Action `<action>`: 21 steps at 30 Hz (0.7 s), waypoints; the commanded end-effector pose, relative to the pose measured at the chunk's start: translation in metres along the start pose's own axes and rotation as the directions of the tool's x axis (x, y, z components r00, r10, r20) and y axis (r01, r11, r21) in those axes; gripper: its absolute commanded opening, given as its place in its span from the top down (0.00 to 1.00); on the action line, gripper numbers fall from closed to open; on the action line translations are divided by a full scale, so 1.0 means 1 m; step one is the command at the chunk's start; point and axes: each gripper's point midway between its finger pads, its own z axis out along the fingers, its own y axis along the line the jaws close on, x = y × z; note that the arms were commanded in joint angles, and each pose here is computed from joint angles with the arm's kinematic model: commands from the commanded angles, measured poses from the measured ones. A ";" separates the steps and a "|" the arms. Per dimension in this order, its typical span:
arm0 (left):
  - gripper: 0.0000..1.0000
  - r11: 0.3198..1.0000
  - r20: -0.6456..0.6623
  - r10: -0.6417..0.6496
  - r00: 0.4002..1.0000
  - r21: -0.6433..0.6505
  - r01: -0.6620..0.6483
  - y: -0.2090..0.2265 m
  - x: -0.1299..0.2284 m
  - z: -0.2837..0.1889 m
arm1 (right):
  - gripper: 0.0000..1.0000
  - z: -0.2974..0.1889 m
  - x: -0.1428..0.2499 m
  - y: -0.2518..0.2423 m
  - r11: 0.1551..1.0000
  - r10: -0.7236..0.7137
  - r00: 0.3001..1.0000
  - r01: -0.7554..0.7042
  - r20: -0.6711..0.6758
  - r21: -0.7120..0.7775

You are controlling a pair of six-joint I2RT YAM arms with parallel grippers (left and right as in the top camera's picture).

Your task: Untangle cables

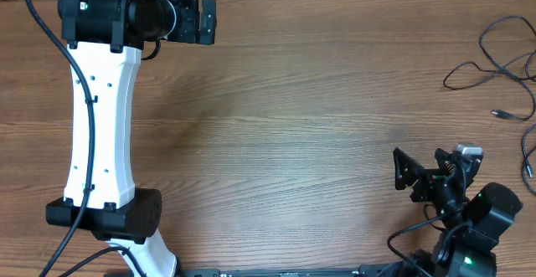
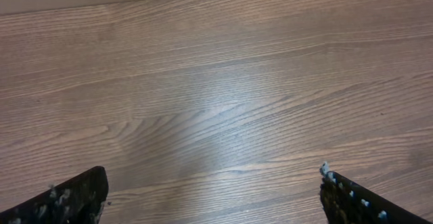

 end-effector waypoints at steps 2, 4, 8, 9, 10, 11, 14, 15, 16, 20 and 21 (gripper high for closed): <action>0.00 1.000 -0.010 0.028 1.000 0.014 -0.027 -0.004 0.001 0.005 | 0.00 -0.001 0.000 -0.001 1.000 -0.008 1.000 0.008 0.006 0.010; 0.00 0.999 -0.025 0.034 0.999 -0.011 -0.035 0.000 0.004 0.005 | 0.00 -0.001 0.000 -0.001 1.000 -0.008 1.000 0.008 0.006 0.010; 0.00 0.999 -0.067 0.028 0.997 -0.014 -0.029 0.001 0.015 0.005 | 0.00 -0.001 0.000 -0.001 1.000 -0.008 1.000 0.008 0.006 0.010; 0.00 0.999 -0.074 0.033 0.997 -0.027 -0.035 0.003 0.016 0.005 | 0.00 -0.001 0.000 -0.001 1.000 -0.008 1.000 0.008 0.006 0.010; 0.00 0.998 -0.072 0.039 0.997 -0.052 -0.043 0.008 0.016 0.005 | 0.00 -0.001 0.000 -0.001 1.000 -0.008 1.000 0.008 0.006 0.010; 0.00 0.997 -0.068 0.039 0.997 -0.062 -0.043 0.010 0.015 0.005 | 0.00 -0.001 0.000 -0.001 1.000 -0.007 1.000 0.007 0.005 0.010; 0.00 0.992 0.008 0.075 0.997 -0.103 -0.074 0.016 -0.002 0.001 | 0.00 -0.001 0.000 -0.001 1.000 -0.007 1.000 0.007 0.005 0.010; 0.00 0.990 0.040 0.101 0.994 -0.105 -0.096 0.015 -0.009 -0.002 | 0.00 -0.001 0.000 -0.001 1.000 -0.007 1.000 0.007 0.005 0.010; 0.00 0.989 0.071 0.112 0.991 -0.105 -0.105 0.014 -0.013 -0.005 | 0.00 -0.001 0.000 -0.001 1.000 -0.008 1.000 0.008 0.006 0.010; 0.00 0.988 0.215 0.125 0.968 -0.113 -0.103 0.011 -0.019 -0.026 | 0.00 -0.001 0.000 -0.001 1.000 -0.007 1.000 0.007 0.005 0.010; 0.00 0.988 0.249 0.128 0.960 -0.115 -0.102 0.011 -0.015 -0.030 | 0.00 -0.001 0.000 -0.001 1.000 -0.007 1.000 0.007 0.005 0.010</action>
